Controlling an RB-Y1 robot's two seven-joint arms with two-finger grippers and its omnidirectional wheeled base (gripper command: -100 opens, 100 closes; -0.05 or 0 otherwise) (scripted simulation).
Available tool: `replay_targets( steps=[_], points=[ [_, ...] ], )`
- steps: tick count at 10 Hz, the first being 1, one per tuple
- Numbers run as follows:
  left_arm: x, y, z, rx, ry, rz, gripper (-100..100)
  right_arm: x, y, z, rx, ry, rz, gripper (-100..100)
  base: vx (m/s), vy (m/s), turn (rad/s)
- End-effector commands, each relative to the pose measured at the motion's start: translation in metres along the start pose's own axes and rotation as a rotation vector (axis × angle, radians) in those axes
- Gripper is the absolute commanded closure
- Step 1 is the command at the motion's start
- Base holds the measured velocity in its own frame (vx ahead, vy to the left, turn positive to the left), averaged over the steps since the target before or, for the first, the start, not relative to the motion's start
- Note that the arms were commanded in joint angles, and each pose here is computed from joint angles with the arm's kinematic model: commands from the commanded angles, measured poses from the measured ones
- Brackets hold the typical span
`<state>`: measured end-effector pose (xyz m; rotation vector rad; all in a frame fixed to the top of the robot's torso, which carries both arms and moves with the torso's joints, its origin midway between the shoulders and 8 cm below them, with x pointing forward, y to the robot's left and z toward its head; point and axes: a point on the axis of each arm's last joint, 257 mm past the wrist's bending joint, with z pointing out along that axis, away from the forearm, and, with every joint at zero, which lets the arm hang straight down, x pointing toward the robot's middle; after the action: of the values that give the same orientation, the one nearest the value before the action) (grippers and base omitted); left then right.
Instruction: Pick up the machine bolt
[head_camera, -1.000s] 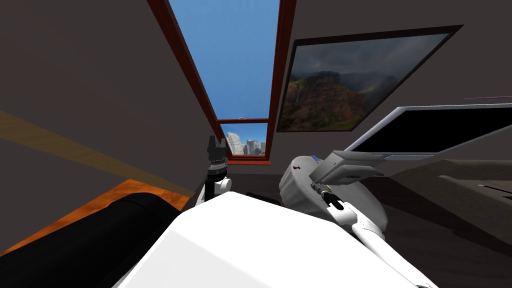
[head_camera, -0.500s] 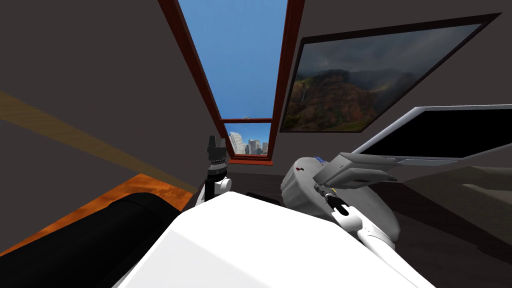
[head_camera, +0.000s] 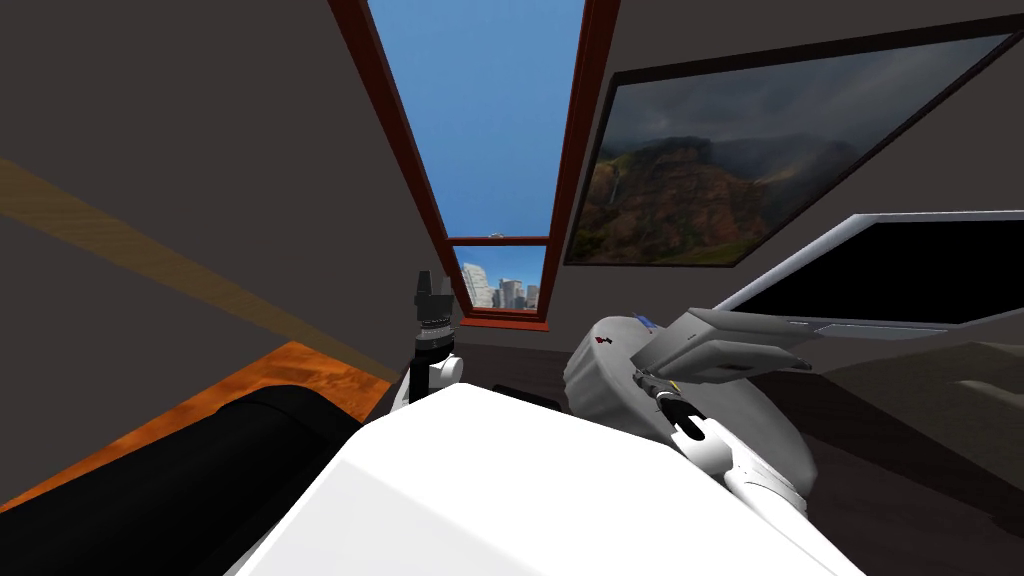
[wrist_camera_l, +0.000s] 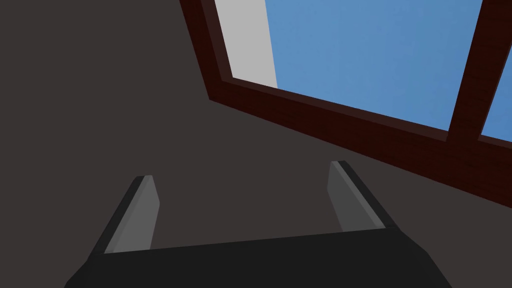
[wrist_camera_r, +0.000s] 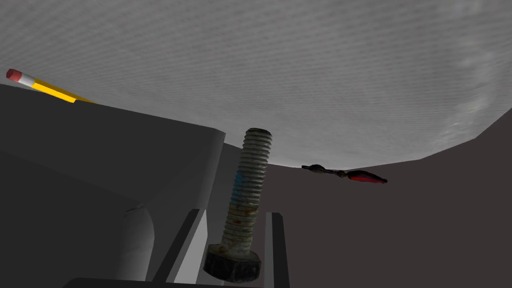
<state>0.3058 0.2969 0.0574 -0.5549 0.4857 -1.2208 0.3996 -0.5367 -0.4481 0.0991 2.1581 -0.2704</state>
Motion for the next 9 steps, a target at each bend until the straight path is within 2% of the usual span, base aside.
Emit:
replay_targets(
  steps=[1, 4, 5, 6, 8, 9],
  points=[
    [0.0, 0.0, 0.0, 0.0, 0.0, 0.0, 0, 0.007, -0.012, -0.009, 0.015, -0.004, 0.032, 100, -0.006, 0.018, 0.192],
    [0.0, 0.0, 0.0, 0.0, 0.0, 0.0, 0, 0.006, -0.016, -0.009, 0.02, -0.002, 0.008, 100, -0.004, 0.011, 0.025],
    [0.0, 0.0, 0.0, 0.0, 0.0, 0.0, 0, 0.014, -0.028, -0.018, 0.035, -0.005, 0.05, 100, -0.006, 0.021, 0.168],
    [0.0, 0.0, 0.0, 0.0, 0.0, 0.0, 0, 0.012, -0.033, -0.018, 0.042, -0.007, 0.054, 100, -0.009, 0.021, 0.114],
    [0.0, 0.0, 0.0, 0.0, 0.0, 0.0, 0, 0.014, -0.032, -0.018, 0.04, 0.0, 0.022, 100, -0.003, 0.007, -0.007],
    [0.0, 0.0, 0.0, 0.0, 0.0, 0.0, 0, 0.022, -0.045, -0.028, 0.056, -0.001, 0.065, 100, -0.006, 0.02, 0.169]
  ],
)
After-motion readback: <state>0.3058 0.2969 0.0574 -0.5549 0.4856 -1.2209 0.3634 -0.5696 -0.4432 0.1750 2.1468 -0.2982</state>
